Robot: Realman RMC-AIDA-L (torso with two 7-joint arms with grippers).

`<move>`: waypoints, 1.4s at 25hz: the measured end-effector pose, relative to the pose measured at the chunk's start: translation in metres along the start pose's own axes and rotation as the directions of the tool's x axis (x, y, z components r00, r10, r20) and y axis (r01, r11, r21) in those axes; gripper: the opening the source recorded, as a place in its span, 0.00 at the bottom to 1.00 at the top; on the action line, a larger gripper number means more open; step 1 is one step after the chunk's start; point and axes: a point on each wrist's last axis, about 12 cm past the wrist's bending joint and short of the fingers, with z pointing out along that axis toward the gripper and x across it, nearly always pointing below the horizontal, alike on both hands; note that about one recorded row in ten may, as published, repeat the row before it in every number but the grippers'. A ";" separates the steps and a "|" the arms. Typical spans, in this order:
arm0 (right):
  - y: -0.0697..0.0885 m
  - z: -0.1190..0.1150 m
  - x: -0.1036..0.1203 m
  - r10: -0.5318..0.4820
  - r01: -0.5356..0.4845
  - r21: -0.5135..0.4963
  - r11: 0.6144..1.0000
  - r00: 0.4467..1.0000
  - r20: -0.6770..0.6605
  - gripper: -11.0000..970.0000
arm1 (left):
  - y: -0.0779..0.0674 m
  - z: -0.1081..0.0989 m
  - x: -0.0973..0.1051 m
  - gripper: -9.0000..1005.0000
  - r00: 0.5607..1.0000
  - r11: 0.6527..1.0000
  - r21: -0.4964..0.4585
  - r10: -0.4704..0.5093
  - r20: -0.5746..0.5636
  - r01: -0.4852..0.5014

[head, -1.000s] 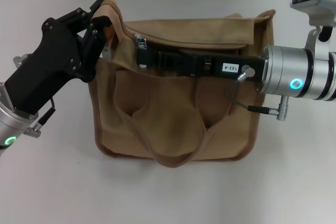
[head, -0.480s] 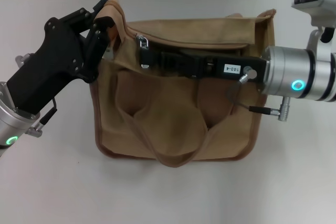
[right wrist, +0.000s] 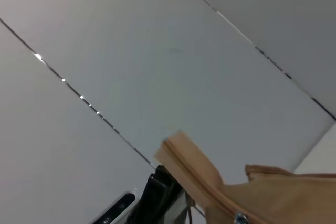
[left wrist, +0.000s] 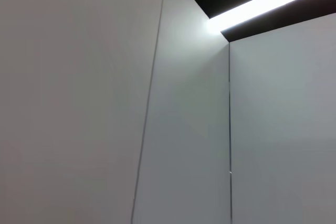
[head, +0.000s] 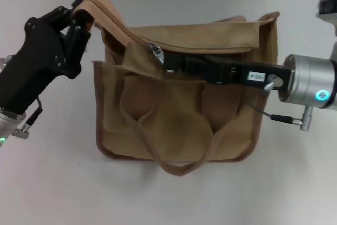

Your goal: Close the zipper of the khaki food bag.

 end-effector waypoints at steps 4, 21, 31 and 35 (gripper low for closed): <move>-0.002 -0.011 0.001 0.009 -0.010 0.024 1.000 1.000 0.019 0.02 | 0.001 -0.004 -0.002 0.07 1.000 1.000 -0.023 0.007 0.006 -0.007; 0.000 -0.099 0.011 0.029 -0.066 0.157 0.985 0.973 0.230 0.02 | 0.012 -0.022 -0.009 0.07 0.998 0.984 -0.166 0.064 0.017 -0.061; 0.012 -0.127 0.027 -0.151 0.065 0.221 0.973 0.906 0.395 0.01 | 0.014 -0.022 -0.008 0.08 0.998 0.984 -0.167 0.060 -0.004 -0.060; 0.014 -0.120 0.033 -0.220 0.137 0.229 0.964 0.893 0.392 0.11 | 0.013 -0.025 -0.005 0.08 0.998 0.983 -0.176 0.053 -0.030 -0.057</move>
